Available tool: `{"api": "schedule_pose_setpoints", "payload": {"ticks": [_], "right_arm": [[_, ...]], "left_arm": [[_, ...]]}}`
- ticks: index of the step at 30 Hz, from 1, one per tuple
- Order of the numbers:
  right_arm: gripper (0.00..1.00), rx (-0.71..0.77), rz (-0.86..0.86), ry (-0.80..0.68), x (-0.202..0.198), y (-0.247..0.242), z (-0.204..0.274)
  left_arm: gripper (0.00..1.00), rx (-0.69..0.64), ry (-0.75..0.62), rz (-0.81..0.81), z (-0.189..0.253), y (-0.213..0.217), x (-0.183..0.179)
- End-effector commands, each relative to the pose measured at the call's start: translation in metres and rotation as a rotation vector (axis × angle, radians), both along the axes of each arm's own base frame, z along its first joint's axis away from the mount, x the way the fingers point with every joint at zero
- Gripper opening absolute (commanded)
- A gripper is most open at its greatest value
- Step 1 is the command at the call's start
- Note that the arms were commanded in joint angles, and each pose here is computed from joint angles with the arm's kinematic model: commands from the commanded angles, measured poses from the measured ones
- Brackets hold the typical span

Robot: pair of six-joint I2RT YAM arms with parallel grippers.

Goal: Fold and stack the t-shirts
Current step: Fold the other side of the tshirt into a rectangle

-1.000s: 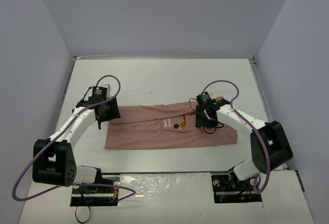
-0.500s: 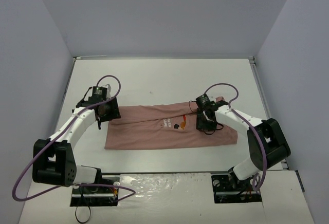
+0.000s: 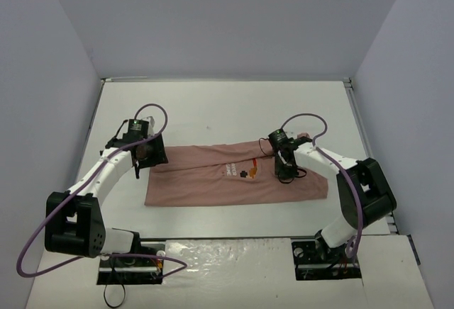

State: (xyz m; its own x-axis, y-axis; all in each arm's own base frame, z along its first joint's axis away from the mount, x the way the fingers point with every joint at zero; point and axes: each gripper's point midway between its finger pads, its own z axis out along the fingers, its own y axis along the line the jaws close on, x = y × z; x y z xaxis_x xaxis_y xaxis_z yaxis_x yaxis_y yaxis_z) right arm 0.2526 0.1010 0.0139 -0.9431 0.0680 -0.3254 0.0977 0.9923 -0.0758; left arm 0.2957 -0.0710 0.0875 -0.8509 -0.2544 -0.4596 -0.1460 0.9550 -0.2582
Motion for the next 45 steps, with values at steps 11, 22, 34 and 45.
{"api": "schedule_pose_setpoints", "payload": {"ticks": [11, 22, 34, 45], "right_arm": [[0.0, 0.039, 0.018, -0.203, 0.062, 0.015, 0.116], [0.0, 0.102, 0.003, -0.187, 0.079, 0.017, 0.137], [0.0, 0.146, 0.014, -0.177, 0.102, 0.026, 0.147], [0.0, 0.174, 0.031, -0.186, 0.117, 0.037, 0.152]], "left_arm": [[0.45, -0.219, -0.3, -0.23, 0.098, -0.107, 0.042], [0.46, -0.383, -0.518, -0.44, 0.117, -0.229, 0.047], [0.49, -0.395, -0.574, -0.536, 0.111, -0.341, 0.036], [0.49, -0.377, -0.588, -0.386, 0.098, -0.368, 0.048]]}}
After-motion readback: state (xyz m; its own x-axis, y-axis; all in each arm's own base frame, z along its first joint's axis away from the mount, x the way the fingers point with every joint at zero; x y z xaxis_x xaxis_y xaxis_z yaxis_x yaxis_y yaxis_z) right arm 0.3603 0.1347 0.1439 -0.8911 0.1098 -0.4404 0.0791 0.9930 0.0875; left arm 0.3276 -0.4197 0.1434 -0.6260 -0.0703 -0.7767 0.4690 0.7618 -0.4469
